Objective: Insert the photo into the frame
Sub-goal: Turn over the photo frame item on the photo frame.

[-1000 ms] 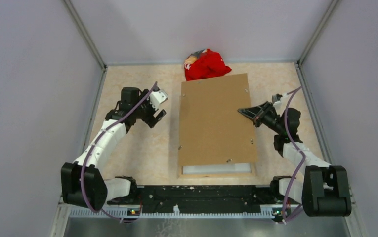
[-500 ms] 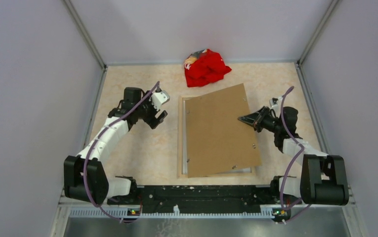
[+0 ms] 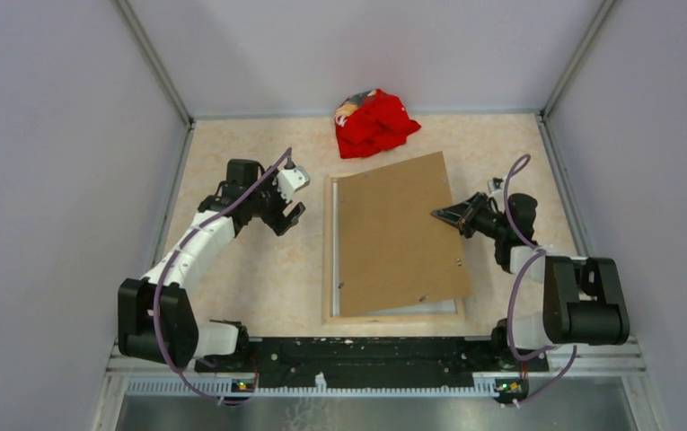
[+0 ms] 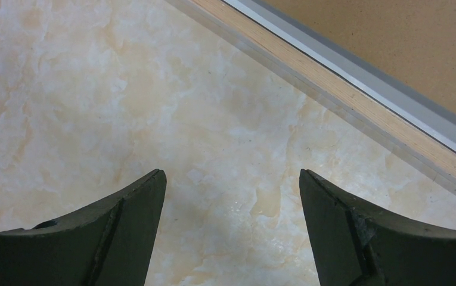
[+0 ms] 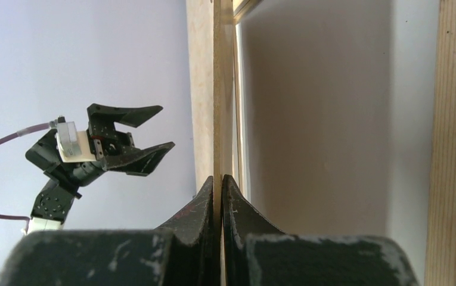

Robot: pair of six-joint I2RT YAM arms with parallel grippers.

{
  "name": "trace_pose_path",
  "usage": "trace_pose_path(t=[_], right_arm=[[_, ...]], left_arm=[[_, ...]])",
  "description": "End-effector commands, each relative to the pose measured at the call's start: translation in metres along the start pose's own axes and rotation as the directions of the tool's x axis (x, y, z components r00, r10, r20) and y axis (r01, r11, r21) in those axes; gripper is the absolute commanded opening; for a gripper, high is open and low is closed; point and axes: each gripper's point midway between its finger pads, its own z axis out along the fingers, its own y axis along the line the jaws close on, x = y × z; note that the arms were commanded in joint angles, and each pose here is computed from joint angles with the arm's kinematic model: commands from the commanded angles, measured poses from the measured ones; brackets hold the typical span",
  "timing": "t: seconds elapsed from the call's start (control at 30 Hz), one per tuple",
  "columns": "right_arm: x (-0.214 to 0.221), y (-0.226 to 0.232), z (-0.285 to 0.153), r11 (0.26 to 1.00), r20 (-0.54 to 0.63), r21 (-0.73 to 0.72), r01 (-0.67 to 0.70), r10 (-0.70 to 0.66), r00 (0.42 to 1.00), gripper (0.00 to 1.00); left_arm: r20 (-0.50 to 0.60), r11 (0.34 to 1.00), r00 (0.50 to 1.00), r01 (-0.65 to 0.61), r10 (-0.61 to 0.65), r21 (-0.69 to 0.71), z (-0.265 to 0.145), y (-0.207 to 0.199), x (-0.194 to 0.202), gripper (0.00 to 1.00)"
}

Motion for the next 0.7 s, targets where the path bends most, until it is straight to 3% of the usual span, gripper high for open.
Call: trace_pose_path(t=[0.0, 0.67], right_arm=[[-0.013, 0.021, 0.001, 0.994, 0.03, -0.086, 0.061, -0.059, 0.998, 0.0], [-0.003, 0.007, 0.015, 0.996, 0.003, -0.068, 0.059, -0.059, 0.998, 0.0]], left_arm=[[0.027, 1.0, 0.999, -0.017, 0.017, 0.021, 0.002, -0.002, -0.007, 0.88], [0.009, 0.999, 1.0, -0.025, 0.025, 0.035, 0.004, -0.003, -0.003, 0.91]])
